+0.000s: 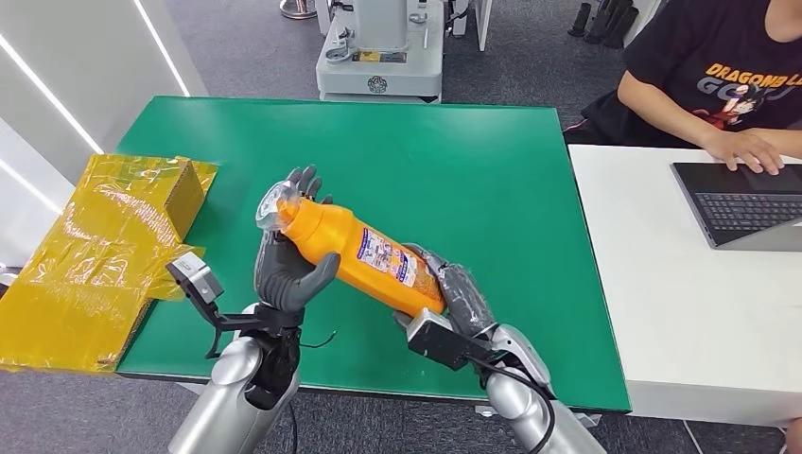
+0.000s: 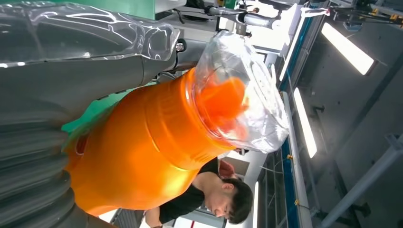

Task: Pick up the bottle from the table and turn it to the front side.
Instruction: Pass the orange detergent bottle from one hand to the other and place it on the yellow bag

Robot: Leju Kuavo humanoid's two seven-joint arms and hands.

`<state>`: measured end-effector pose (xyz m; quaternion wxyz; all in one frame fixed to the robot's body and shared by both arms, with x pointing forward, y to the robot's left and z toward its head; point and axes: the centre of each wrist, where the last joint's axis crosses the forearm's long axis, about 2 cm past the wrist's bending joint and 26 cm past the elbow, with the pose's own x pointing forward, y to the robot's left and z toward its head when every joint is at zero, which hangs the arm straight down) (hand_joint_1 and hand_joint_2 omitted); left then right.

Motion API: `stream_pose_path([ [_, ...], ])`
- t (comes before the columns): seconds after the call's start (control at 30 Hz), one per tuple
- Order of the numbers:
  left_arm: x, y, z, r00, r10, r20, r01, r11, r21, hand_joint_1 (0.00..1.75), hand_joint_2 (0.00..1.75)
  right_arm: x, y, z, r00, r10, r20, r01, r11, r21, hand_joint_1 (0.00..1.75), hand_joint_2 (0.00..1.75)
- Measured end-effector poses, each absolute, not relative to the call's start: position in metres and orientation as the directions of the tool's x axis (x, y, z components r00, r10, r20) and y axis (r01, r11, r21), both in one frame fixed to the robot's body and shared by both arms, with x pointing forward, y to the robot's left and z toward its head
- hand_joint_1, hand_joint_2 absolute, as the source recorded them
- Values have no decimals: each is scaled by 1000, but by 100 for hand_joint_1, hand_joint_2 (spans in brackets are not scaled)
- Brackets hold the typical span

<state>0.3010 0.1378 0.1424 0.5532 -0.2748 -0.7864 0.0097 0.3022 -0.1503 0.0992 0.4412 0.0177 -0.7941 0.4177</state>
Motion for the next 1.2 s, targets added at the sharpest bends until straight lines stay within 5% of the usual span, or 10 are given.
stream_pose_path([
  [1.1, 301, 144, 129, -228, 400, 888, 386, 874, -295, 0, 175, 328, -144, 102, -641, 252, 725, -556, 498, -665, 175, 175],
  [1.13, 301, 144, 129, -226, 402, 887, 382, 875, -299, 3, 175, 328, -144, 101, -640, 255, 725, -557, 497, -666, 175, 175],
  [1.2, 300, 144, 128, -225, 405, 886, 371, 876, -307, 75, 175, 327, -144, 101, -637, 259, 726, -559, 494, -666, 175, 175],
])
